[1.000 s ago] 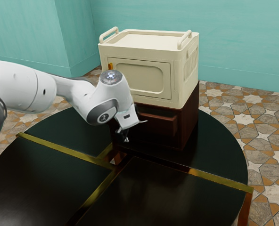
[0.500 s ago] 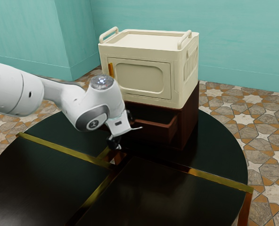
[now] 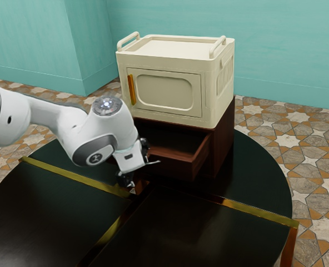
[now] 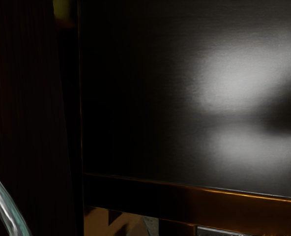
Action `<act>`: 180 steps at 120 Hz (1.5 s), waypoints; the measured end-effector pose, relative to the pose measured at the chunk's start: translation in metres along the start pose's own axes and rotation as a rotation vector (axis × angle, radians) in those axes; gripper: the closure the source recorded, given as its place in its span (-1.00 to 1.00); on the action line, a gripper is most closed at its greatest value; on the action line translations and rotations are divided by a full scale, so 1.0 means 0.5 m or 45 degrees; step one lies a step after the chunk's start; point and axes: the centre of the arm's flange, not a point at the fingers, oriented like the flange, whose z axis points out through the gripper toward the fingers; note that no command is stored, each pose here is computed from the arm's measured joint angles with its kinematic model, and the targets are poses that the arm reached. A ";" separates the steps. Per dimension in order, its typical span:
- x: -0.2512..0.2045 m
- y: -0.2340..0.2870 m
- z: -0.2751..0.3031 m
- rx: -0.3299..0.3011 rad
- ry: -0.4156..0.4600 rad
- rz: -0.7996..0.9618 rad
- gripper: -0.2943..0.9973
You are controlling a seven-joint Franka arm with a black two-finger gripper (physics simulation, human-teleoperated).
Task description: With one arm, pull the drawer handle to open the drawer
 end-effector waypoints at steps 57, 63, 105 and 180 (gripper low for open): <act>-0.005 0.074 -0.044 0.020 0.013 0.013 -0.48; -0.007 0.070 -0.059 0.043 0.018 0.009 -0.49; 0.027 -0.006 -0.272 0.221 0.083 -0.050 -0.54; -0.047 -0.135 -0.666 -0.050 -0.084 -0.687 -0.54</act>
